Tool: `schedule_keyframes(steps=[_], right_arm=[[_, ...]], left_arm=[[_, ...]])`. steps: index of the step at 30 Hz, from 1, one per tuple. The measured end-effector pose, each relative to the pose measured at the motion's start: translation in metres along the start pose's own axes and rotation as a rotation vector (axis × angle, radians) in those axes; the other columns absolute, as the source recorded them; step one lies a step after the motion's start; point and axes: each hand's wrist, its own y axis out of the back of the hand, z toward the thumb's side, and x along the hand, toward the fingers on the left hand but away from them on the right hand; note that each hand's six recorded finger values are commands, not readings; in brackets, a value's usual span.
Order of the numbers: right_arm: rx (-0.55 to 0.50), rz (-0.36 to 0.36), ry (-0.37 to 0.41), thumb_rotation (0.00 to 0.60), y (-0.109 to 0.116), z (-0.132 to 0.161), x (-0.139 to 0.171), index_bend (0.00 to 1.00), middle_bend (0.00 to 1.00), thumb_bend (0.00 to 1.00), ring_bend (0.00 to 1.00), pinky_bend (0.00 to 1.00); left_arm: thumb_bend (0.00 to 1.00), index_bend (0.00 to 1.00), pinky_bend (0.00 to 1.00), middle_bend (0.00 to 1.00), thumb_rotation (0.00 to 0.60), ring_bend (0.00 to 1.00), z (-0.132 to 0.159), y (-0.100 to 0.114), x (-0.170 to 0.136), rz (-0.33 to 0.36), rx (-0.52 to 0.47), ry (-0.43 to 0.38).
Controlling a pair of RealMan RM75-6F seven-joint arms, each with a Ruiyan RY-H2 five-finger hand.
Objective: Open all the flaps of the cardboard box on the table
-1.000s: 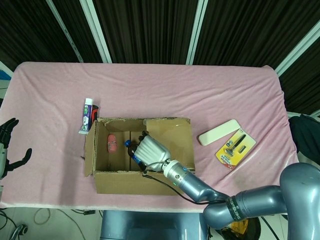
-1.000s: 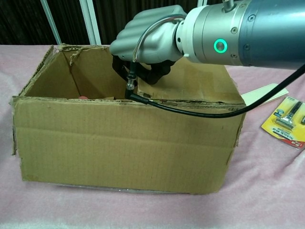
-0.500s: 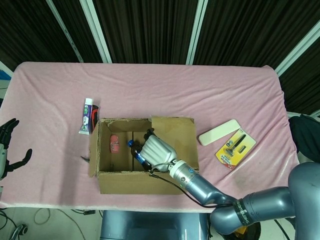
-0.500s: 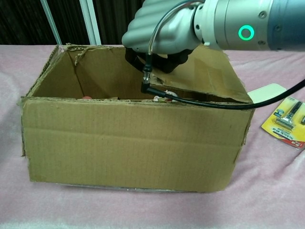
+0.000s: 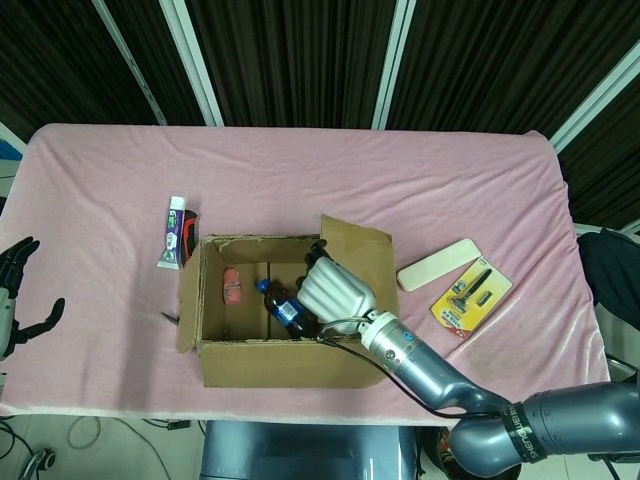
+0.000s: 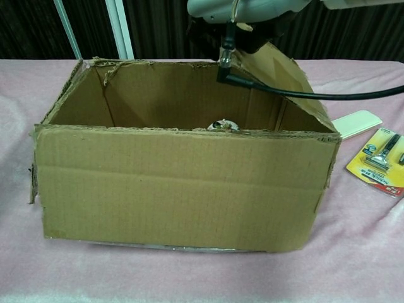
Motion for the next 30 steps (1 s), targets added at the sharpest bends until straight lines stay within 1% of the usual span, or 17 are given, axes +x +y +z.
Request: schedule_keyframes(steps=[3,6,12,13,17,21,30], right_arm=[[0.029,0.0,-0.023,0.6,0.0,-0.012,0.003,0.39,0.5,0.58,0.32,0.28],[0.055,0.003,-0.036,0.6,-0.001,-0.023,0.007,0.38,0.5,0.57,0.31,0.28],[0.084,0.016,-0.046,0.6,-0.004,-0.034,0.011,0.36,0.5,0.56,0.31,0.28],[0.086,0.019,-0.047,0.6,-0.005,-0.036,0.012,0.36,0.49,0.55,0.31,0.28],[0.09,0.024,-0.05,0.6,-0.005,-0.041,0.014,0.3,0.46,0.39,0.28,0.27],[0.095,0.014,-0.048,0.6,-0.003,-0.044,0.017,0.27,0.44,0.33,0.26,0.27],[0.169,0.01,-0.053,0.6,-0.005,-0.059,0.023,0.22,0.39,0.25,0.22,0.26]], left_arm=[[0.34,0.06,0.09,0.04,0.6,0.03,0.0,0.0,0.0,-0.001,0.003,0.0],[0.34,0.06,0.09,0.03,0.6,0.03,0.0,-0.001,0.0,-0.004,0.005,-0.001],[0.34,0.06,0.09,0.03,0.6,0.03,0.001,-0.001,0.0,-0.003,0.005,-0.001],[0.34,0.06,0.09,0.03,0.6,0.03,0.001,-0.001,0.0,-0.003,0.004,-0.001],[0.34,0.06,0.09,0.04,0.6,0.03,0.001,-0.001,0.0,-0.003,0.004,-0.001],[0.34,0.06,0.09,0.04,0.6,0.03,0.001,-0.001,0.0,-0.004,0.004,-0.002],[0.34,0.06,0.09,0.04,0.6,0.03,0.001,-0.001,-0.001,-0.006,0.004,-0.003]])
